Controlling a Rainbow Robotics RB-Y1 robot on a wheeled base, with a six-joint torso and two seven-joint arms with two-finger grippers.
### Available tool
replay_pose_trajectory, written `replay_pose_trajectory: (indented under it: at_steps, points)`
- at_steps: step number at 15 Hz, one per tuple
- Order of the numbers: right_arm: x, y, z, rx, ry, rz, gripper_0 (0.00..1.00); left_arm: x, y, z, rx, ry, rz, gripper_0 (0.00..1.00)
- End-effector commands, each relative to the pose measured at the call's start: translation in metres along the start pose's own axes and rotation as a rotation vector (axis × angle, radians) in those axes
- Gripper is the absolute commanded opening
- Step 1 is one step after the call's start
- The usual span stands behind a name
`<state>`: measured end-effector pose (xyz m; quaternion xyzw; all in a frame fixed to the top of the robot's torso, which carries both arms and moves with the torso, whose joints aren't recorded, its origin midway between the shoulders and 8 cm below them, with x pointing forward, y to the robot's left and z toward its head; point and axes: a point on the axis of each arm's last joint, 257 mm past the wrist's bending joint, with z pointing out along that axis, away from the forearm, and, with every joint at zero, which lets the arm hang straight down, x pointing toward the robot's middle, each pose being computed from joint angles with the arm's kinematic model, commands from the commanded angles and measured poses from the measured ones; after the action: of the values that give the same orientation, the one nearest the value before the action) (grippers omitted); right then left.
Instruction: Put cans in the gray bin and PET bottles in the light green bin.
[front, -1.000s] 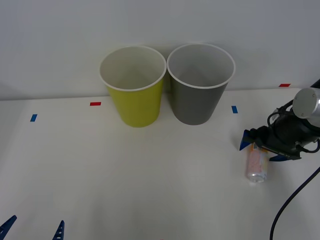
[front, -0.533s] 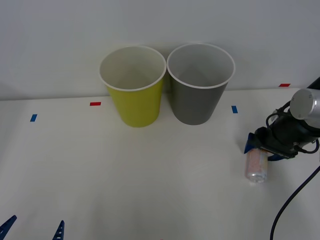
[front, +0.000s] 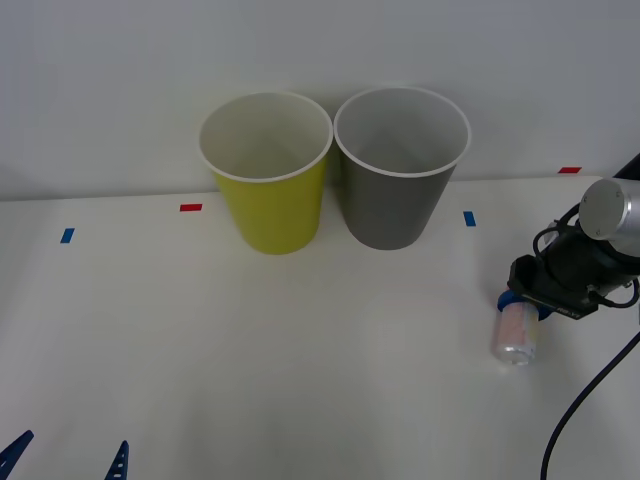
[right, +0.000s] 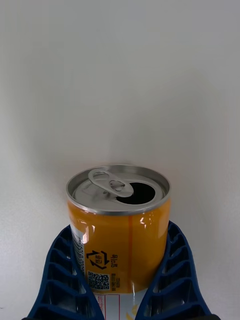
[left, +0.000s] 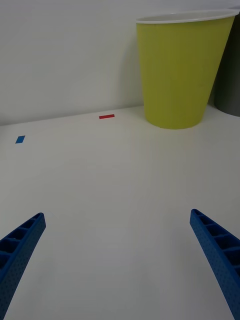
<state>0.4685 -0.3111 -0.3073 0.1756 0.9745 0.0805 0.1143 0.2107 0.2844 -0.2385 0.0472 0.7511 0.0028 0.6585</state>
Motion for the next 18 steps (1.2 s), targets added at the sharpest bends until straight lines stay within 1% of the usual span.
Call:
replay_pose_trajectory:
  at_steps: [1,2,3,4,5,6,7,8,9,10,11,13,15,16,17,18]
  points:
    - [-0.002,0.000,-0.003,-0.006,-0.009,-0.017,0.05,0.000,0.000,0.000,0.000,0.000,0.000,1.00]
    - [-0.002,0.002,-0.004,-0.022,-0.017,-0.022,0.04,0.000,0.000,0.000,0.000,0.000,0.000,1.00]
    - [-0.002,0.003,-0.007,-0.037,-0.035,-0.053,0.04,0.000,0.000,0.000,0.000,0.000,0.000,1.00]
    - [-0.003,0.003,-0.012,-0.056,-0.067,-0.085,0.04,0.000,0.000,0.000,0.000,0.000,0.000,1.00]
    - [-0.002,0.002,-0.015,-0.064,-0.082,-0.106,0.04,0.000,0.000,0.000,0.000,0.000,0.000,1.00]
    - [-0.001,0.003,-0.020,-0.078,-0.110,-0.136,0.03,0.000,0.000,0.000,0.000,0.000,0.000,1.00]
    - [-0.001,0.003,-0.028,-0.095,-0.149,-0.161,0.03,0.000,0.000,0.000,0.000,0.000,0.000,1.00]
    - [0.001,0.002,-0.033,-0.094,-0.185,-0.187,0.03,0.000,0.000,0.000,0.000,0.000,0.000,1.00]
    - [0.001,0.001,-0.038,-0.076,-0.220,-0.222,0.03,0.000,0.000,0.000,0.000,0.000,0.000,1.00]
    - [0.000,-0.001,-0.044,-0.067,-0.254,-0.246,0.03,0.000,0.000,0.000,0.000,0.000,0.000,1.00]
    - [-0.003,-0.002,-0.051,-0.062,-0.287,-0.262,0.03,0.000,0.000,0.000,0.000,0.000,0.000,1.00]
    - [-0.012,0.001,-0.076,-0.045,-0.382,-0.294,0.02,0.000,0.000,0.000,0.000,0.000,0.000,1.00]
    - [-0.020,0.009,-0.106,-0.058,-0.481,-0.281,0.03,0.000,0.000,0.000,0.000,0.000,0.000,1.00]
    - [-0.022,0.010,-0.123,-0.059,-0.529,-0.269,0.02,0.000,0.000,0.000,0.000,0.000,0.000,1.00]
    - [-0.021,0.008,-0.132,-0.056,-0.560,-0.261,0.02,0.000,0.000,0.000,0.000,0.000,0.000,1.00]
    - [-0.022,0.006,-0.148,-0.043,-0.609,-0.262,0.02,0.000,0.000,0.000,0.000,0.000,0.000,1.00]
